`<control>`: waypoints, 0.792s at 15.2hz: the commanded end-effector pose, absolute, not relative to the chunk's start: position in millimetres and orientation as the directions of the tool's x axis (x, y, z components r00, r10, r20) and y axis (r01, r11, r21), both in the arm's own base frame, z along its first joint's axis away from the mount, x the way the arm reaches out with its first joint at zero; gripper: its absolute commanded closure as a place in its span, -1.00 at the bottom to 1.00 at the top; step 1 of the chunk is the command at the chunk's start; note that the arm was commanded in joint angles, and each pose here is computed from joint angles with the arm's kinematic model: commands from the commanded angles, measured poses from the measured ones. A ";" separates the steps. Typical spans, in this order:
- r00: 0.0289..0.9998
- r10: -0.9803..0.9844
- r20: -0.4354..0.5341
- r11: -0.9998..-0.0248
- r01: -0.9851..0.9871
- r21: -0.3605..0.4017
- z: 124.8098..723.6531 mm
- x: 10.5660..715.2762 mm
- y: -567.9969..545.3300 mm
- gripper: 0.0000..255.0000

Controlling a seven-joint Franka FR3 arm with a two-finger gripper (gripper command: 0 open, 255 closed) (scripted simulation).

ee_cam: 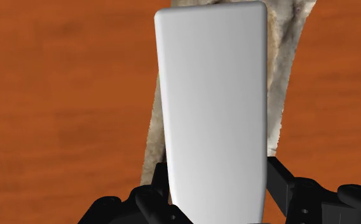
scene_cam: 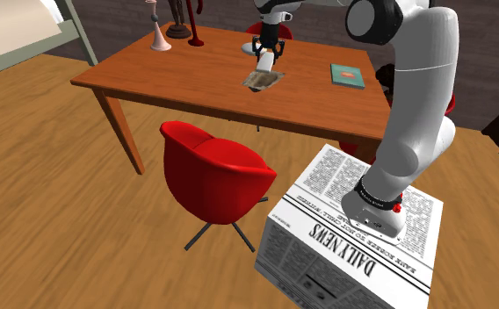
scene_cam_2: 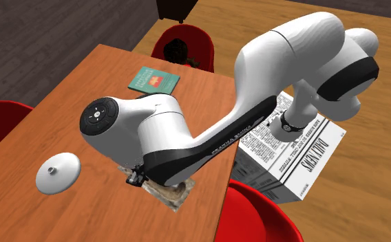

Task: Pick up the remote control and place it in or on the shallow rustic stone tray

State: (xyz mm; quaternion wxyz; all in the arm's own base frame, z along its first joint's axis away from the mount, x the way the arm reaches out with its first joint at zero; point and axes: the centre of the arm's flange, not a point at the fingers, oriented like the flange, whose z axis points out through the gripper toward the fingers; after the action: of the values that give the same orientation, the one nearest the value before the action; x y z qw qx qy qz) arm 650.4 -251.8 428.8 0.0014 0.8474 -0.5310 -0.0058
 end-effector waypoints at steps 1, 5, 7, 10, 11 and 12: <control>0.436 -0.900 -0.008 -0.436 -0.900 0.008 419.2 650.7 -251.3 1.00; 0.436 -0.900 -0.008 -0.436 -0.900 0.008 398.1 650.7 -251.3 1.00; 0.436 -0.900 -0.008 -0.436 -0.900 0.008 387.6 650.7 -251.3 1.00; 0.436 -0.900 -0.008 -0.436 -0.900 0.008 378.5 650.6 -251.3 1.00; 0.436 -0.900 -0.008 -0.436 -0.900 0.008 378.5 650.7 -251.3 1.00; 0.436 -0.900 -0.008 -0.436 -0.900 0.008 378.5 650.7 -251.3 1.00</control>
State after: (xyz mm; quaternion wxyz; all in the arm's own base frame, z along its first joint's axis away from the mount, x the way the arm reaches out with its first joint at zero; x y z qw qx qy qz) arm 650.5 -251.2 378.7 0.0014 0.8473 -0.5311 -0.0057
